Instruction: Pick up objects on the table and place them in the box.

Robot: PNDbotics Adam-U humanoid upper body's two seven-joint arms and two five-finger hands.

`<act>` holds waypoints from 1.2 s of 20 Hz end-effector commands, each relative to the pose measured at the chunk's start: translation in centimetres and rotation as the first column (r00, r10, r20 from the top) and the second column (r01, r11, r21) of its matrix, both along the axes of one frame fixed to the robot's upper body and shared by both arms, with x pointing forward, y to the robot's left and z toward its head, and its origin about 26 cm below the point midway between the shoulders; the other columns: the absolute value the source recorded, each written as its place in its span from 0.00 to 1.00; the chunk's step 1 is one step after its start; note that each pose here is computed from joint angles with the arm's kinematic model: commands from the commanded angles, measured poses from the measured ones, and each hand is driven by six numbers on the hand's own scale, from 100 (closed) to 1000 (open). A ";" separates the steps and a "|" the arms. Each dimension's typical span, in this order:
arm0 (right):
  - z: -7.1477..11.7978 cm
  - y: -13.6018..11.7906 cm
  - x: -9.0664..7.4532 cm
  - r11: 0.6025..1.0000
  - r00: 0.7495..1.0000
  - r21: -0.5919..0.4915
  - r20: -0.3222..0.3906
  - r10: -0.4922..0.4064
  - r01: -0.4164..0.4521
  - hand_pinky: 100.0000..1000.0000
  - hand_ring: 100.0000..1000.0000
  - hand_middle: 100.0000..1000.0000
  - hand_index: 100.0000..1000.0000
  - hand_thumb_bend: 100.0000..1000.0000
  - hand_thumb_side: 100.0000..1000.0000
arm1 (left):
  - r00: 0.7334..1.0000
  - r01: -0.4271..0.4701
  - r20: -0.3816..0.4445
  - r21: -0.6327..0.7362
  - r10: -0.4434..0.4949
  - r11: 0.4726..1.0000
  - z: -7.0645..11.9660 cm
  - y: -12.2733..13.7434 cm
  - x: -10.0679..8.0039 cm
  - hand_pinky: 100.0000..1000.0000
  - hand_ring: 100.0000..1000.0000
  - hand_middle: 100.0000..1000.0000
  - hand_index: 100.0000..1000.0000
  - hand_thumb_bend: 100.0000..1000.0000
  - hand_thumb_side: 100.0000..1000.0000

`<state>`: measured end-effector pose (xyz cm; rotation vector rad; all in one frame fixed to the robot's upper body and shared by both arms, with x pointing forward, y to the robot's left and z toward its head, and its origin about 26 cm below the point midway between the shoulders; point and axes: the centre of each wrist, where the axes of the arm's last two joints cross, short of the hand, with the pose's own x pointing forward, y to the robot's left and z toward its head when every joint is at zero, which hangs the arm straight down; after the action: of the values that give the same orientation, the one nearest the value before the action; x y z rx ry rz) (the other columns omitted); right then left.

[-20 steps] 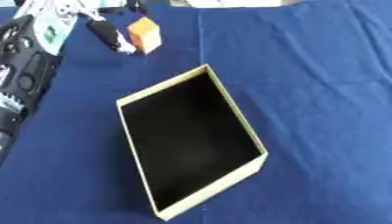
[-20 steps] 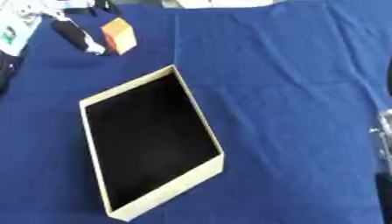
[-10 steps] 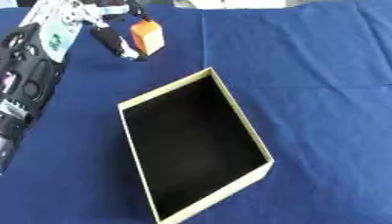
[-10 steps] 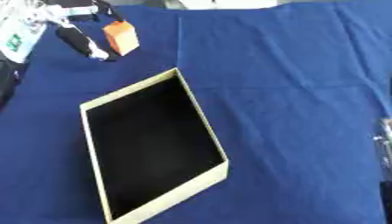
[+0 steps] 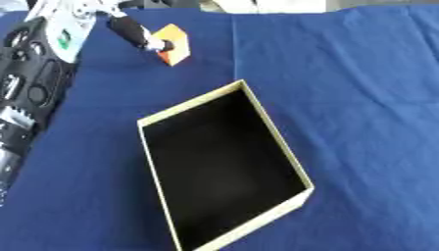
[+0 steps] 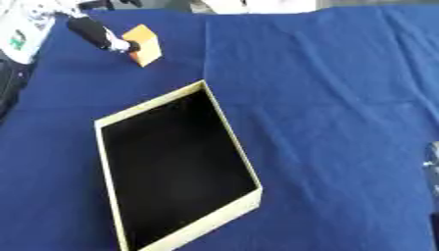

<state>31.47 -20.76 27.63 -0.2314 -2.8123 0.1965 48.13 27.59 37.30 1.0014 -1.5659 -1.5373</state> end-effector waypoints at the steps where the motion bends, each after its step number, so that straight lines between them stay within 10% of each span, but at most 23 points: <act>1: 0.7 -0.3 -0.4 1.000 1.000 -0.011 0.027 0.001 0.000 0.74 0.72 0.46 0.69 0.00 0.78 | 0.998 -0.020 0.060 -0.011 0.020 1.000 2.6 0.9 -1.0 0.80 0.92 0.85 0.90 0.42 0.34; 24: 1.4 0.1 -0.4 0.999 0.998 -0.015 0.048 0.038 -0.037 0.74 0.72 0.45 0.69 0.00 0.80 | 0.996 -0.036 0.075 -0.090 0.043 0.995 2.1 0.5 -0.6 0.81 0.94 0.87 0.90 0.55 0.40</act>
<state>31.45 -20.50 28.31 -0.1903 -2.8337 0.2044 48.09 27.75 37.60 0.9957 -1.6088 -1.4332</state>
